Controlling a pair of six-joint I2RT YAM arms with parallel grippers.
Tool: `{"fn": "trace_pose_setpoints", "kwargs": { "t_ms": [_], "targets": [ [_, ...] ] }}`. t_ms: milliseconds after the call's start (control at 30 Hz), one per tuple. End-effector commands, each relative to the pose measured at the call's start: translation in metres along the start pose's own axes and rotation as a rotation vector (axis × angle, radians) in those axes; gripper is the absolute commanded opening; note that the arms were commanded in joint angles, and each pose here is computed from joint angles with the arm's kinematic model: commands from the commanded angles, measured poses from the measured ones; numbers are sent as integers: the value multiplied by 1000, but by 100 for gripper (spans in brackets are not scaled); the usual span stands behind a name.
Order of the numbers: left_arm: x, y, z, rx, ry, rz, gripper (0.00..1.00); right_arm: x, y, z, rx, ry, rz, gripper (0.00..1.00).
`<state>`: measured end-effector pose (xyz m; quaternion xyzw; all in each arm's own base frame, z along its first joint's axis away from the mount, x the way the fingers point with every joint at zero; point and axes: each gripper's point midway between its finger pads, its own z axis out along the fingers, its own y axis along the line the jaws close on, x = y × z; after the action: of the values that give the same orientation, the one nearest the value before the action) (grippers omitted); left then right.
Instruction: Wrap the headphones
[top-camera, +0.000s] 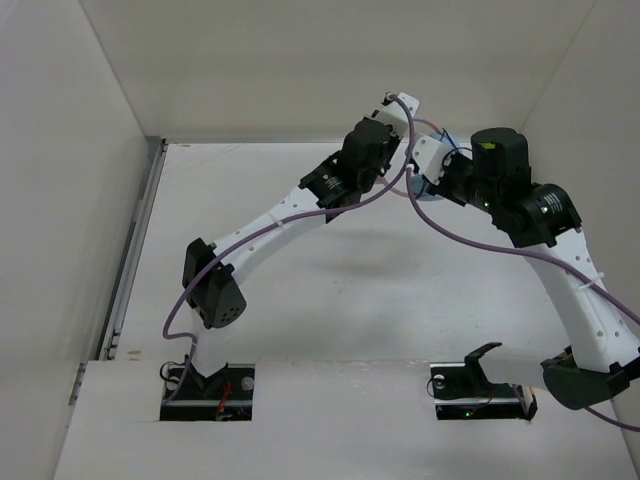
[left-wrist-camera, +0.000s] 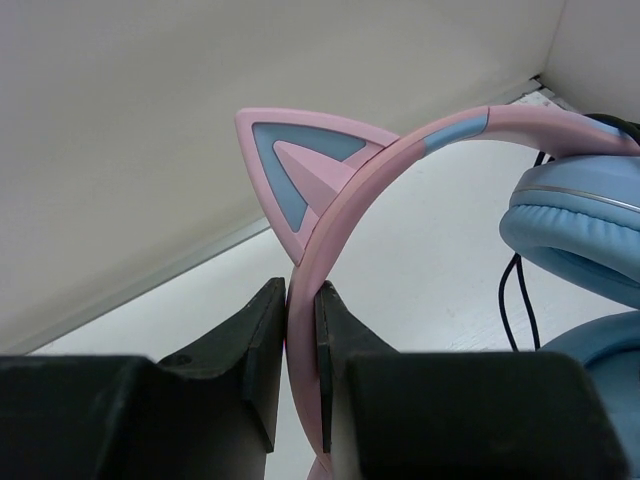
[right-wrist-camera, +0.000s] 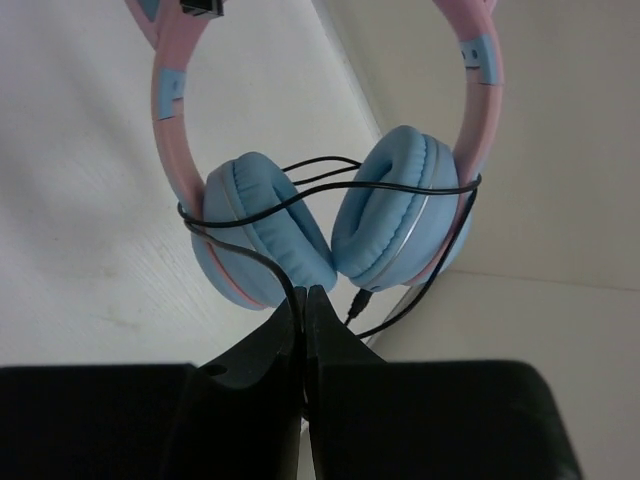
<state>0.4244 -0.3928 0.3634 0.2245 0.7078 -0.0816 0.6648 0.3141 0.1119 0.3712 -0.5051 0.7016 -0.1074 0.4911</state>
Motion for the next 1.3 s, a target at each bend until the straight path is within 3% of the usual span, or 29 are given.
{"fn": "trace_pose_setpoints", "kwargs": {
  "t_ms": [0, 367, 833, 1267],
  "targets": [
    [-65, 7, -31, 32, -150, -128, 1, -19, -22, -4, 99, -57, -67, 8],
    [-55, -37, -53, 229, -66, -197, 1, -31, 8, 5, -27, -176, 56, 7],
    [-56, -46, -69, 331, -17, -275, 2, -24, 10, 3, -51, -230, 196, 9],
    [-44, -39, -70, 359, 33, -310, 2, -25, 5, -10, -67, -216, 167, 25]
  ]
}}
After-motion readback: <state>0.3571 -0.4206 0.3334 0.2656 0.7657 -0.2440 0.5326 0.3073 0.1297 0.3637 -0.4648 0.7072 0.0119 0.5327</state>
